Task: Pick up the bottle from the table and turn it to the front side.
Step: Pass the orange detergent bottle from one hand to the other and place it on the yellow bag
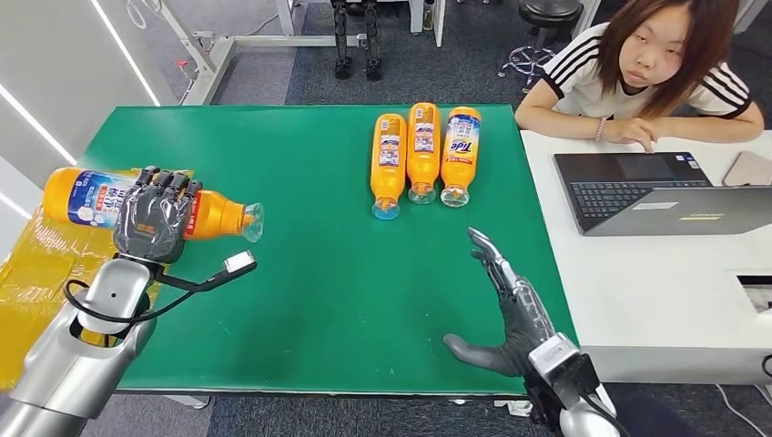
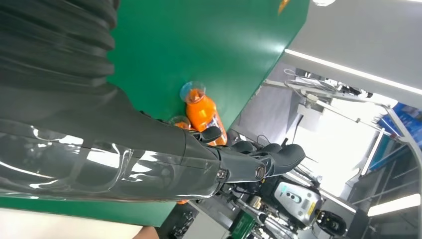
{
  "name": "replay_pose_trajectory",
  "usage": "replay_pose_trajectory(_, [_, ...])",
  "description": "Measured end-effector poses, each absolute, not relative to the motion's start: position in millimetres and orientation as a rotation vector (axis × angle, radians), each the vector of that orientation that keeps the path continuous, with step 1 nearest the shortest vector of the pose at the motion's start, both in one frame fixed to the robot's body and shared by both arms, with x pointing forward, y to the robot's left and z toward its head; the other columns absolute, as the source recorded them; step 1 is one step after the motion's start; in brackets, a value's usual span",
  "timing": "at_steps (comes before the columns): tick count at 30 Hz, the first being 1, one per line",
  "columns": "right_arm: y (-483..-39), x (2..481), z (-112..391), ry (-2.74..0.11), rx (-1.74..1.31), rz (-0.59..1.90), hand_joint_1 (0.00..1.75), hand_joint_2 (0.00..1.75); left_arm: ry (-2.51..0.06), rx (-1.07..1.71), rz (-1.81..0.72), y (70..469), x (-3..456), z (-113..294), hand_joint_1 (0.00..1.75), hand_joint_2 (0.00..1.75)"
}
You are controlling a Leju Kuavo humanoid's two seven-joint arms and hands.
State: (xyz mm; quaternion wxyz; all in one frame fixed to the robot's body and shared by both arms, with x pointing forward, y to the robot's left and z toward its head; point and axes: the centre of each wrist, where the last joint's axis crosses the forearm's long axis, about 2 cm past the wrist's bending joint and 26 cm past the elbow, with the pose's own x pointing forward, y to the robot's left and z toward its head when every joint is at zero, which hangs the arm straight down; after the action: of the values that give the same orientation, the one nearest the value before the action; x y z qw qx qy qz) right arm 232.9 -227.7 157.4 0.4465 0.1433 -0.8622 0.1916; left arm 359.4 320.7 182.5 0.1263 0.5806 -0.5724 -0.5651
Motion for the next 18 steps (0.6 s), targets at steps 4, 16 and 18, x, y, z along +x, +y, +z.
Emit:
replay_pose_trajectory(4, [-230,223,156,-2.127,0.343,0.473,0.00,1.75,-1.518,1.668,-1.723,329,362,160,1.75,1.75])
replay_pose_trajectory(16, [-231,215,160,-2.127,0.331,0.445,0.00,1.75,-1.247,1.464,-1.889,352,367,118,1.75,1.75])
replay_pose_trajectory(18, [-230,216,161,-2.123,0.334,0.449,0.00,1.75,-1.216,1.446,-1.874,357,366,111,1.75,1.75])
